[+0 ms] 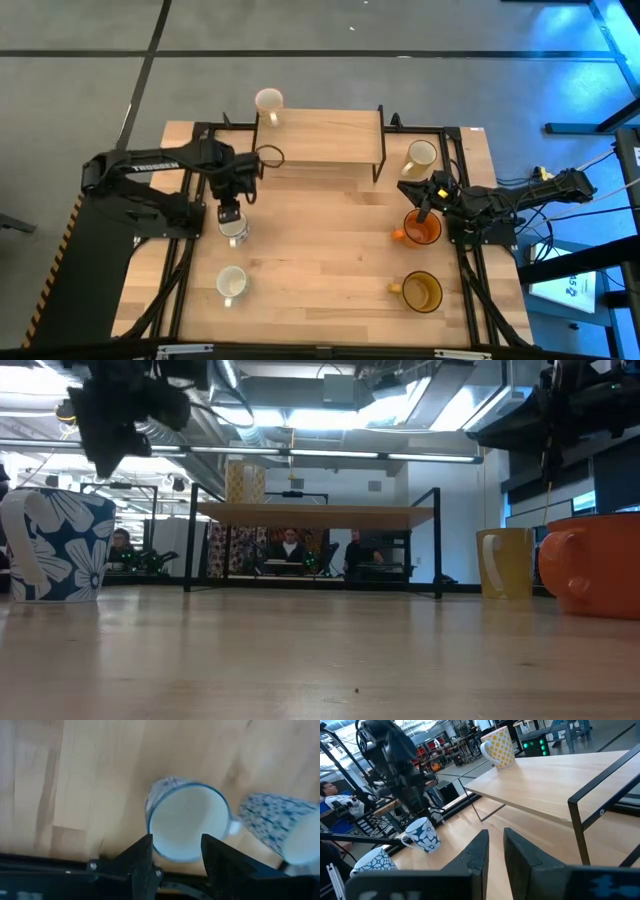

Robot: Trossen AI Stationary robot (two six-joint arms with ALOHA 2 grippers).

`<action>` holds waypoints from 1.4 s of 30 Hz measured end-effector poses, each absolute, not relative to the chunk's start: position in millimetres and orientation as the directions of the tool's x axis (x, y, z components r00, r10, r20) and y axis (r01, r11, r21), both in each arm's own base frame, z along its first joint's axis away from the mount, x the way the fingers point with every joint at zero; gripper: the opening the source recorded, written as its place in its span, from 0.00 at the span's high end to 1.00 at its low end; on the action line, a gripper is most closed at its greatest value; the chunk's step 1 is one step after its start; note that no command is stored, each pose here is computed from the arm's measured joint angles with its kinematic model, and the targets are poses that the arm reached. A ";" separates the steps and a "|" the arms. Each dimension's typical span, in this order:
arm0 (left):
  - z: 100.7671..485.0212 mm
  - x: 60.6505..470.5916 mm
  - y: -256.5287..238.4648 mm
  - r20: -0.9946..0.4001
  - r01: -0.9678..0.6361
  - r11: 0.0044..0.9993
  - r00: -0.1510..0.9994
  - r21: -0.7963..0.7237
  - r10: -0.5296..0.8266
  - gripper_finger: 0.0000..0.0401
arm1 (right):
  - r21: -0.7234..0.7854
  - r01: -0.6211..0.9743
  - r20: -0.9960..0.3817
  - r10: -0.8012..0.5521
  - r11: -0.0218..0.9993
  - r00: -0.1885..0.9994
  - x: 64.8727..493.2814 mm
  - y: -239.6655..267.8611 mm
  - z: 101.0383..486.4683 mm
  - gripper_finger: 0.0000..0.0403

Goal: Place coffee mugs
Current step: Put the blue patterned mug on the shelf

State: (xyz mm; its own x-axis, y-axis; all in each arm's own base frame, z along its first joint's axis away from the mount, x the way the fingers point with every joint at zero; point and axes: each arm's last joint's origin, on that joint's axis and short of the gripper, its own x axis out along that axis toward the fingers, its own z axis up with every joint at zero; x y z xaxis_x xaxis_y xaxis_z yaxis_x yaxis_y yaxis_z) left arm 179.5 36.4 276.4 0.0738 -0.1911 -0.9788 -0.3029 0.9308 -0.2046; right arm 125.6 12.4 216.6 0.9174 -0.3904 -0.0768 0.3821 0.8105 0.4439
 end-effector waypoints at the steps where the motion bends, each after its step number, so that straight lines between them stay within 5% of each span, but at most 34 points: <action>1: 272.4 179.4 34.5 -0.981 -0.301 0.934 0.061 -0.192 -0.183 0.59 | 0.444 0.383 -0.077 -0.391 0.810 0.917 125.6 12.4 216.6 0.88; 19: 217.7 178.6 26.2 -0.996 -0.275 0.957 0.037 -0.088 -0.082 0.62 | 0.444 0.384 -0.076 -0.392 0.810 0.917 125.5 12.4 216.7 0.88; 31: 208.9 182.1 26.8 -0.993 -0.196 0.976 0.089 -0.096 -0.080 0.96 | 0.446 0.384 -0.073 -0.395 0.808 0.916 125.6 12.3 217.0 0.88; 35: 217.6 185.1 27.3 -0.992 -0.231 0.968 0.104 -0.097 -0.074 0.96 | 0.456 0.373 -0.059 -0.391 0.808 0.918 125.9 12.5 219.7 0.88; 42: 280.8 206.6 31.4 -0.950 -0.372 0.914 0.309 -0.164 -0.045 0.96 | 0.368 0.353 -0.075 -0.351 0.860 0.933 144.6 18.0 250.1 0.88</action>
